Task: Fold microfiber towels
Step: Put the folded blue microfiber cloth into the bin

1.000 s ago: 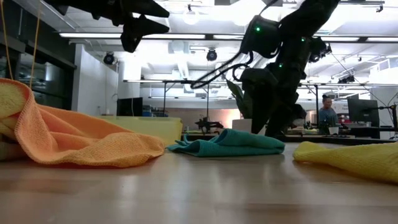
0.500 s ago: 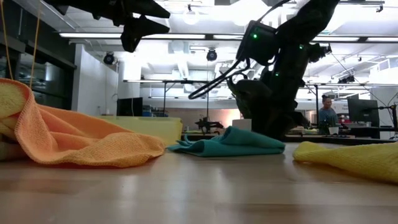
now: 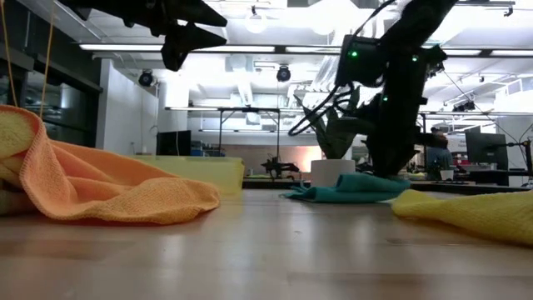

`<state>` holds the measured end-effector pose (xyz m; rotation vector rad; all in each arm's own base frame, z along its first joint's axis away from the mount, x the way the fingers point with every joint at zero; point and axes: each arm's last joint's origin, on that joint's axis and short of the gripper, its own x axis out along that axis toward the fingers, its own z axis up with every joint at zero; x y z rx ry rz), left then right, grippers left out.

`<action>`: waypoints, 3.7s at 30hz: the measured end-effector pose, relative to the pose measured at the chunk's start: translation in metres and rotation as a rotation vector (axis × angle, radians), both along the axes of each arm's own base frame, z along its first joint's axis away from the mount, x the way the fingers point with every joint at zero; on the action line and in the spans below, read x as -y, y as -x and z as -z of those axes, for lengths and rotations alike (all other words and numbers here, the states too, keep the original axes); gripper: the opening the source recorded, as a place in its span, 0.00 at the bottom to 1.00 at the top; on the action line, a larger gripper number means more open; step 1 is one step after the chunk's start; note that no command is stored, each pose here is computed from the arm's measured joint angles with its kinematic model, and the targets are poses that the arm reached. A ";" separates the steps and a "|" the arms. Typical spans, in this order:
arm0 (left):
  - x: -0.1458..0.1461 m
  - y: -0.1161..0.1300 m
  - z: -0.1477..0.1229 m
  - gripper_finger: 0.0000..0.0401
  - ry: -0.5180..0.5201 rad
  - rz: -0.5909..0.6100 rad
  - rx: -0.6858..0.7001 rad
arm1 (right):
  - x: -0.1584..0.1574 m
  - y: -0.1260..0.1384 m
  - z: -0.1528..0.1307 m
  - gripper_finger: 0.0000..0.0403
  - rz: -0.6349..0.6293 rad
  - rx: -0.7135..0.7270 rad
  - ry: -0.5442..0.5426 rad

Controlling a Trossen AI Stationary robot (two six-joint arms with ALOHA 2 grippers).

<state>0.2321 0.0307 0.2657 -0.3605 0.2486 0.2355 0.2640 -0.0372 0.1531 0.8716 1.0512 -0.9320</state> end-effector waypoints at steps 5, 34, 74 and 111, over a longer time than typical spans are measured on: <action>0.000 0.000 0.001 0.38 0.001 0.000 -0.008 | -0.004 0.026 0.012 0.01 0.153 0.143 -0.086; -0.028 -0.038 -0.071 0.53 -0.151 0.145 -0.151 | -0.009 -0.007 -0.157 0.00 -0.806 0.483 0.182; -0.038 -0.099 -0.041 0.74 -0.063 0.612 -0.354 | -0.054 -0.082 -0.198 0.00 -1.364 0.508 0.352; -0.051 -0.052 -0.045 0.01 -0.099 0.426 -0.674 | -0.022 -0.063 -0.191 0.34 -1.098 0.159 0.401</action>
